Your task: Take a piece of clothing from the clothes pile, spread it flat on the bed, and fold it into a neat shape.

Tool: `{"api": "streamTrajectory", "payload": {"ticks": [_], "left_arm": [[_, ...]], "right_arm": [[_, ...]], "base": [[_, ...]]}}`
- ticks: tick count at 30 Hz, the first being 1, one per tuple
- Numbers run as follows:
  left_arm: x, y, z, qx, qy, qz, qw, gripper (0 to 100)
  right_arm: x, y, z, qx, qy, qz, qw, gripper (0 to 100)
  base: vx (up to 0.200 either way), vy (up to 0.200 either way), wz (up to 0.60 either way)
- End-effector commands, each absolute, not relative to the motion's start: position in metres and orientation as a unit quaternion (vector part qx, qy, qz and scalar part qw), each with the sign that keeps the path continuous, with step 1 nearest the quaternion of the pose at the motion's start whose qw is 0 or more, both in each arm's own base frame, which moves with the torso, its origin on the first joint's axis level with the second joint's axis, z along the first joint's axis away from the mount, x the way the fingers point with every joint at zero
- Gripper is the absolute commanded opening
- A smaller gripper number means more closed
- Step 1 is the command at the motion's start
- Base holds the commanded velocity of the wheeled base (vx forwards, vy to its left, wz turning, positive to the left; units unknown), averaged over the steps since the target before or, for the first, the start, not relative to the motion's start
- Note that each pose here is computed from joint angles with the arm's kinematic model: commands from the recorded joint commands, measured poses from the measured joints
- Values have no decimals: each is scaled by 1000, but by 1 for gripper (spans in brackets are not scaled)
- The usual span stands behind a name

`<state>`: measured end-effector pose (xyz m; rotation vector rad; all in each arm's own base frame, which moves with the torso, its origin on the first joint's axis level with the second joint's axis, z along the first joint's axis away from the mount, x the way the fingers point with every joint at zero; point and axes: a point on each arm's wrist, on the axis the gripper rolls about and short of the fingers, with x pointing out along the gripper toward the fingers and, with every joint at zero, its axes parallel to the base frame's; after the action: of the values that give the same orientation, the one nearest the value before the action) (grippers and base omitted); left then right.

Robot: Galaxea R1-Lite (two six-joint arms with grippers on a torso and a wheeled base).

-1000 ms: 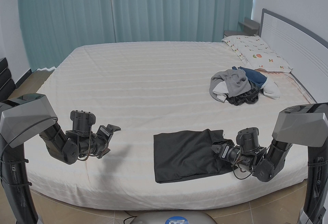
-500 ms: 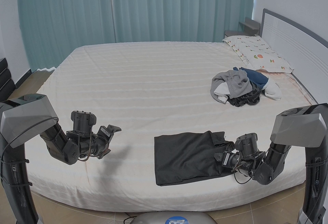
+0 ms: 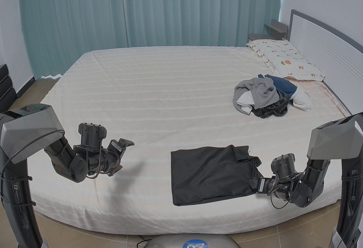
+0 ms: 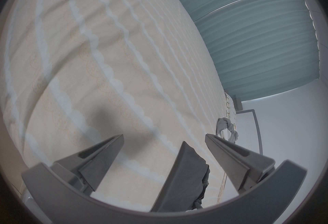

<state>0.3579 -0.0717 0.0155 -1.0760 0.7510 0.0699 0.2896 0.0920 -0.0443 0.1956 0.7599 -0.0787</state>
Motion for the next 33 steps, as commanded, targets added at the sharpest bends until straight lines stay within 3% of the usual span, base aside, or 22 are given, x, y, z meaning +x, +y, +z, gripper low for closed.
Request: {"api": "streamTrajectory", "payload": {"ticks": [1, 10, 19, 26, 33], "left_arm": [[358, -72, 15, -500, 350, 33, 791, 100], [357, -72, 15, -498, 351, 32, 792, 100], [357, -73, 13, -495, 351, 36, 794, 100], [358, -72, 12, -493, 349, 41, 796, 100], [357, -73, 11, -492, 350, 41, 796, 100]], "right_arm": [[275, 66, -38, 81, 373, -61, 922, 100], [280, 52, -31, 80, 345, -74, 932, 100], [292, 31, 0, 104, 287, -86, 949, 100], [304, 67, 18, 246, 256, 2, 935, 100], [319, 99, 17, 310, 276, 96, 905, 100]], "base": [[0, 0, 0], [0, 0, 0], [0, 0, 0], [29, 0, 0], [143, 0, 0]]}}
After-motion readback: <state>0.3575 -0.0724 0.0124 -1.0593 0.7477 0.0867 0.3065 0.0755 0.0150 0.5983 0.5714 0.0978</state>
